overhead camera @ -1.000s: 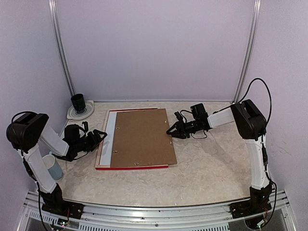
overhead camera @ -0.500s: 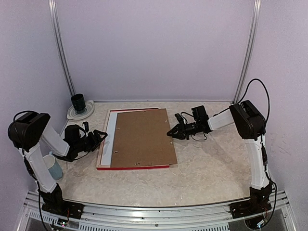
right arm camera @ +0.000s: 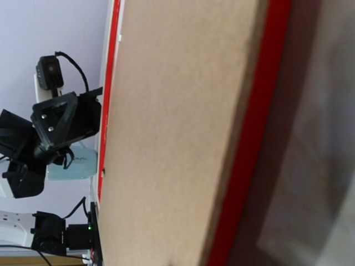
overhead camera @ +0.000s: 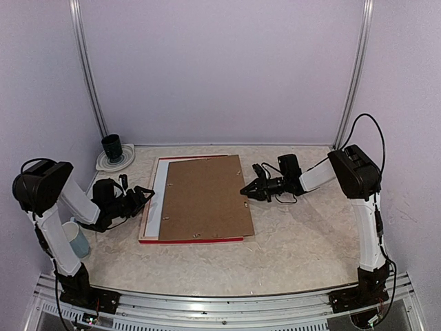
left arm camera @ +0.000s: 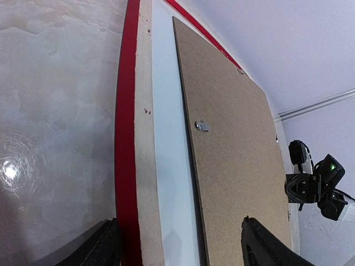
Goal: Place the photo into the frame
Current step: Pick up the backboard from the frame body.
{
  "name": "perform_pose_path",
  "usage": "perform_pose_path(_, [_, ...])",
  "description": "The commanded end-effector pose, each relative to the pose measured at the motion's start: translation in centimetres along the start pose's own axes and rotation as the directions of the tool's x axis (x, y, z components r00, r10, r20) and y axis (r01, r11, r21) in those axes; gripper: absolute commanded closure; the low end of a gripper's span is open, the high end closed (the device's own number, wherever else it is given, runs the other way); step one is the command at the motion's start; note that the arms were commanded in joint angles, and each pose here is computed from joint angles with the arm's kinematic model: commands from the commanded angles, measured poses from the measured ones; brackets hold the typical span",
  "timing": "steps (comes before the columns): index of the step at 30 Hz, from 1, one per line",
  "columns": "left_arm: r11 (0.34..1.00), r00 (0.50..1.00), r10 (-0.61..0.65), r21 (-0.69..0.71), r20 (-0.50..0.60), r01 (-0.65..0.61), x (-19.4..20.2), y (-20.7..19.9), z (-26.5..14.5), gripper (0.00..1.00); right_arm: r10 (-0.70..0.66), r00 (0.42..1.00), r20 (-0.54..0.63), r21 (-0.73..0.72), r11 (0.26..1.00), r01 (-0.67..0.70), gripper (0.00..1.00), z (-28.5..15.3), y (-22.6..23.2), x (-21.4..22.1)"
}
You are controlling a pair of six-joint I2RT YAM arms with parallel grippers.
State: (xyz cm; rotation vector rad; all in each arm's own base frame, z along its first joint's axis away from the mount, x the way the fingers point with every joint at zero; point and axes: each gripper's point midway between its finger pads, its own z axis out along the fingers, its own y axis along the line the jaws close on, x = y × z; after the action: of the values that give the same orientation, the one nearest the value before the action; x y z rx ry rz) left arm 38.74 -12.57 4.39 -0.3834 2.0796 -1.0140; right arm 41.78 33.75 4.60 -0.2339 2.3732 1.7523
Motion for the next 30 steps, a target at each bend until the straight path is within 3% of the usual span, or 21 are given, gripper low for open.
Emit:
perform_pose_path(1, [1.000,0.999,-0.010,0.028,-0.042,0.011,0.8,-0.5,0.6,0.27,-0.087,0.995,0.052,0.003,0.996,0.087,1.00,-0.2,0.8,-1.3])
perform_pose_path(30, [0.999,0.999,-0.012,0.040,-0.050,0.014,1.1,-0.8,0.7,0.26,-0.029,0.984,0.174,-0.041,0.998,0.037,1.00,0.5,1.4,-3.1])
